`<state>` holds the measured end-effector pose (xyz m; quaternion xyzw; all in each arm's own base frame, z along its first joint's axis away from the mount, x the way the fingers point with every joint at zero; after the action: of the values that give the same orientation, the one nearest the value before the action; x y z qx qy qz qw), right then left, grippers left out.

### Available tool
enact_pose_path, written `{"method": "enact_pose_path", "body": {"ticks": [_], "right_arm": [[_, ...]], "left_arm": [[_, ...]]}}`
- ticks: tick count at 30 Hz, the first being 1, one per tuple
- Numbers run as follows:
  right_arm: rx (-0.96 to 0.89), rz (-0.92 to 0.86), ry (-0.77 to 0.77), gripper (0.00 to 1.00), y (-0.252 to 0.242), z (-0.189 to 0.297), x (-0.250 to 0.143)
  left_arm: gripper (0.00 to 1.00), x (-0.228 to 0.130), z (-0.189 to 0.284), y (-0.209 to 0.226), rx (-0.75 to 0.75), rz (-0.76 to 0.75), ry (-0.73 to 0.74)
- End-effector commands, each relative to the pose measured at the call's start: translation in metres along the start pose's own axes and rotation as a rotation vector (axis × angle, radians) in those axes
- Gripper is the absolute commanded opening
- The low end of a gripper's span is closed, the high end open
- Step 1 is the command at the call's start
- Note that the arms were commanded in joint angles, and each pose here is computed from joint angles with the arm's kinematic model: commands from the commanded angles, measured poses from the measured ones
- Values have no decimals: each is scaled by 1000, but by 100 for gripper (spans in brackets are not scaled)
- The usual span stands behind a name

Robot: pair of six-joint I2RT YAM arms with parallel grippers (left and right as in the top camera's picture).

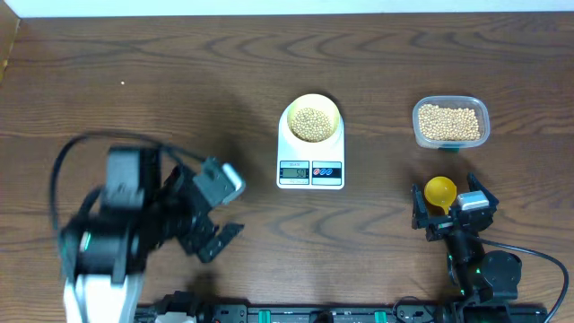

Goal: Scoop item into bowl and weigh 50g on scale

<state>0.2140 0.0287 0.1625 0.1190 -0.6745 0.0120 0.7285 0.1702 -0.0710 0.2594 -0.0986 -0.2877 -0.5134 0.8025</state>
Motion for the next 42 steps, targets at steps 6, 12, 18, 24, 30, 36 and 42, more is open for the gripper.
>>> {"method": "enact_pose_path", "body": {"ticks": [6,12,18,24,30,36,42], "right_arm": [[6,12,1,99,1,0,-1],[6,13,1,99,1,0,-1],[6,12,1,99,1,0,-1],[6,12,1,99,1,0,-1],[6,13,1,99,1,0,-1],[6,12,1,99,1,0,-1],[6,12,1,99,1,0,-1]], "left_arm": [[98,-5,39,-21,320,226,-218],[98,-11,47,-24,484,257,-368],[98,-25,39,-8,656,379,-518],[98,-33,29,3,750,360,-572],[98,-41,9,14,805,336,-624],[98,-55,-5,29,867,393,-606],[98,-74,-34,41,882,485,-589]]}}
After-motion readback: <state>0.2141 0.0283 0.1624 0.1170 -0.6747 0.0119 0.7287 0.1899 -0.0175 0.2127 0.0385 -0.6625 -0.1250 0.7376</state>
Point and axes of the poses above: each gripper's point midway between its finger pads, its own z axis back along the fingers, its own y axis along the line the jaws close on, x = y × z, the point moved 3 cm from there along z, back along the fingers, and after that the axes turned 13 degrees about -z, right-handed, at the moved point
